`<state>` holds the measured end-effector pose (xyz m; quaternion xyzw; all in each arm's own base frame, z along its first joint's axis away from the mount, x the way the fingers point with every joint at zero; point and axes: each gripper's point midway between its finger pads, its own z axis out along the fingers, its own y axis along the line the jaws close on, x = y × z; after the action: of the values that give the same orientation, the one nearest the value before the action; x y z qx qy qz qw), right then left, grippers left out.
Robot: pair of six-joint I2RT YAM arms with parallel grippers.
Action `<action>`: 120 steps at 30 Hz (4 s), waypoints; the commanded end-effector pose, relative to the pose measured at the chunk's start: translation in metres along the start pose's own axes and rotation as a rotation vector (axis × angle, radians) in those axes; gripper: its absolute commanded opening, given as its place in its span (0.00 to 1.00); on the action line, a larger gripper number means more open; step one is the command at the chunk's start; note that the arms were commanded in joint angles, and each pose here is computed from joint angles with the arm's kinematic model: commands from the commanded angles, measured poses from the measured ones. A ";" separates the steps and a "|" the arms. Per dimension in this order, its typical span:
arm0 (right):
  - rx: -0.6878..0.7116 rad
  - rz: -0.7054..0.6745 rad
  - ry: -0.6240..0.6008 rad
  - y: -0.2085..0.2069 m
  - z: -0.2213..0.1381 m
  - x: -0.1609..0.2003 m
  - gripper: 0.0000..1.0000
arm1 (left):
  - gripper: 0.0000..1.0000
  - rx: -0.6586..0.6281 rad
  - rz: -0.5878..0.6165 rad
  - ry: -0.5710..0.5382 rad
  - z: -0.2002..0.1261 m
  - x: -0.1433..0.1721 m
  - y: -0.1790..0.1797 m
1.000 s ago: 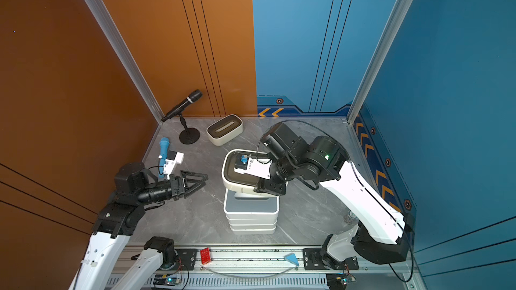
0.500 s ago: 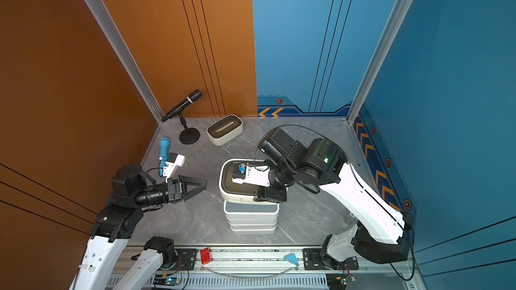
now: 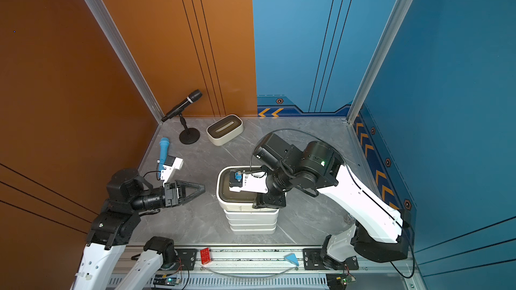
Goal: Stack the tissue boxes
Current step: Place the tissue box at the tissue box.
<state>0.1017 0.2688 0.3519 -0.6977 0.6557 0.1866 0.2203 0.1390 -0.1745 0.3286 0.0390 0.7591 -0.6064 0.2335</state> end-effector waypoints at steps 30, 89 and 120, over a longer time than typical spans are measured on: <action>0.025 0.023 -0.018 -0.012 0.016 -0.005 0.36 | 0.98 0.020 0.045 0.070 0.007 0.008 0.001; 0.005 0.056 -0.027 -0.009 0.023 0.005 0.36 | 0.98 0.003 0.073 0.122 0.021 0.009 0.002; -0.005 0.050 -0.009 -0.008 0.030 0.007 0.37 | 0.98 -0.007 0.073 0.129 0.024 0.010 0.005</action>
<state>0.1125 0.2750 0.3144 -0.6822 0.6810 0.1821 0.1942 0.1408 -0.1971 0.3106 0.0904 0.7752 -0.5940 0.1948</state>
